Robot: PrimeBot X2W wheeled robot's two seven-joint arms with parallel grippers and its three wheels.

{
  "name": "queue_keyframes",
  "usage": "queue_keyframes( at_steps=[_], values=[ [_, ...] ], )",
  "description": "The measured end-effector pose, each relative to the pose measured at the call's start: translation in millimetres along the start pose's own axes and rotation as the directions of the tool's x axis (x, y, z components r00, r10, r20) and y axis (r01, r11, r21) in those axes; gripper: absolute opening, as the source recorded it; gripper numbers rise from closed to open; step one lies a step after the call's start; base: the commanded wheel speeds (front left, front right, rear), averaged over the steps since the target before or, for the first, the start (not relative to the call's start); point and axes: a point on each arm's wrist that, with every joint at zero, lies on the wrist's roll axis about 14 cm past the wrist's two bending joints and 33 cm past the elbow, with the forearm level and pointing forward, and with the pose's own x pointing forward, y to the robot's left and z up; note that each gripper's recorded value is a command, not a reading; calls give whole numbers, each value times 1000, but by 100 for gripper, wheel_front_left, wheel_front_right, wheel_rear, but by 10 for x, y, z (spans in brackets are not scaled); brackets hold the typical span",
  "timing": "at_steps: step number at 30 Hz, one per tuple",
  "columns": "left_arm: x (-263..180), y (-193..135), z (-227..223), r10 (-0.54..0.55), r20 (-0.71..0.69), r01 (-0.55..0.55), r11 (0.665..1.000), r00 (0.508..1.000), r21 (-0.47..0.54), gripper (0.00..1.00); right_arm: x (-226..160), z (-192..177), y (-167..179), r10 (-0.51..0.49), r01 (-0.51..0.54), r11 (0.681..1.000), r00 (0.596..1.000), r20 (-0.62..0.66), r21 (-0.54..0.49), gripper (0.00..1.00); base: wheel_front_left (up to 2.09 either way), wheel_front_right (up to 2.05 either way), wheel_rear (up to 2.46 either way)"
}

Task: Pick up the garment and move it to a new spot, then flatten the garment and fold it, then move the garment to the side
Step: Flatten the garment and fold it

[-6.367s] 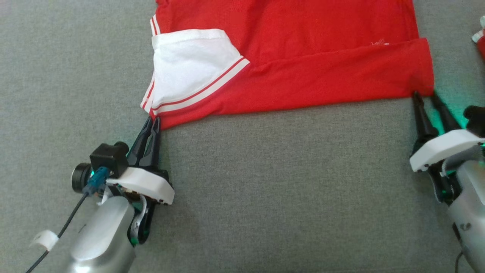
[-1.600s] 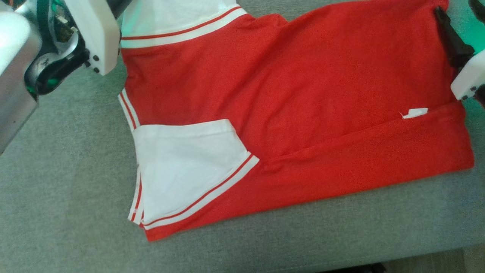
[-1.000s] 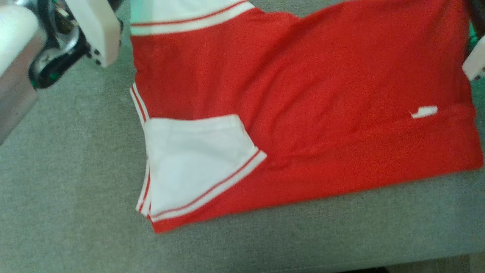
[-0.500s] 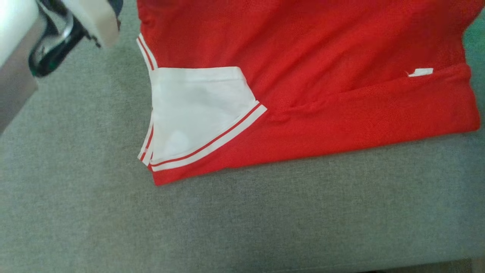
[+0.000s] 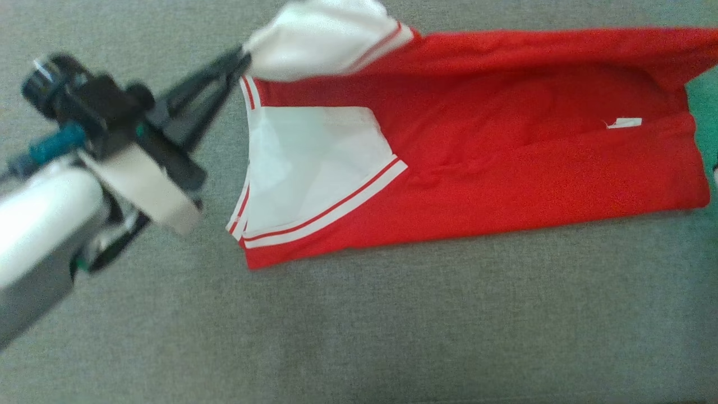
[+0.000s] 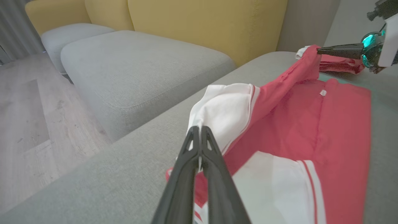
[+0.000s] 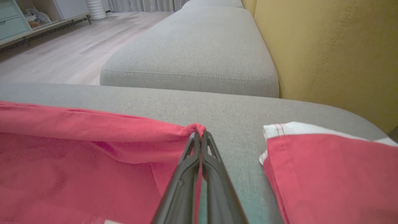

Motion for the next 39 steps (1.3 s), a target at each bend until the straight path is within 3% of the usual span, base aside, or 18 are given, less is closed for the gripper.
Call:
queue_keyframes(
  at_steps=[9,19,20,21,22,23,24,25,26,32,36,38,39],
  values=[
    [-277,-442,-339,-29,-71,23,997,997,-73,0,-227,-298,21,-12,13,1000,998,-63,17,0,0,0,0],
    [-359,-657,-634,-37,-129,20,992,991,-128,0,-373,-562,103,-20,25,999,991,-131,40,0,0,0,0],
    [-355,-657,-643,-31,-127,14,991,991,-132,0,-388,-570,109,-21,26,999,991,-131,40,15,0,0,0],
    [-346,-658,-645,-26,-123,9,991,992,-137,0,-403,-592,109,-26,33,998,990,-138,49,15,0,0,0],
    [-338,-666,-650,-21,-121,3,989,992,-146,0,-417,-609,120,-29,37,998,990,-141,59,35,0,0,0],
    [-329,-690,-660,-22,-118,4,988,993,-153,9,-431,-625,131,-32,42,997,989,-141,70,74,0,0,0],
    [-321,-724,-670,-25,-116,6,987,993,-162,26,-449,-642,136,-38,50,996,989,-142,80,100,0,0,0],
    [-317,-752,-679,-21,-112,2,985,994,-175,42,-467,-651,139,-45,56,995,989,-141,81,100,0,0,0],
    [-316,-768,-686,-8,-107,-12,983,994,-183,100,-487,-649,135,-53,65,995,989,-136,81,100,0,0,0],
    [-348,-706,-586,164,-50,-171,955,985,-241,100,-674,-604,107,-122,132,982,989,-80,132,100,0,0,0],
    [-398,-545,-361,341,21,-322,905,940,-278,100,-833,-634,142,-166,175,965,984,-60,197,100,0,0,0],
    [-439,-470,-146,432,91,-383,865,898,-325,100,-854,-599,174,-179,184,956,983,-42,227,100,0,0,0],
    [-439,-470,-146,432,91,-383,865,898,-325,100,-854,-599,174,-179,184,956,983,-42,227,100,0,0,0]
  ],
)
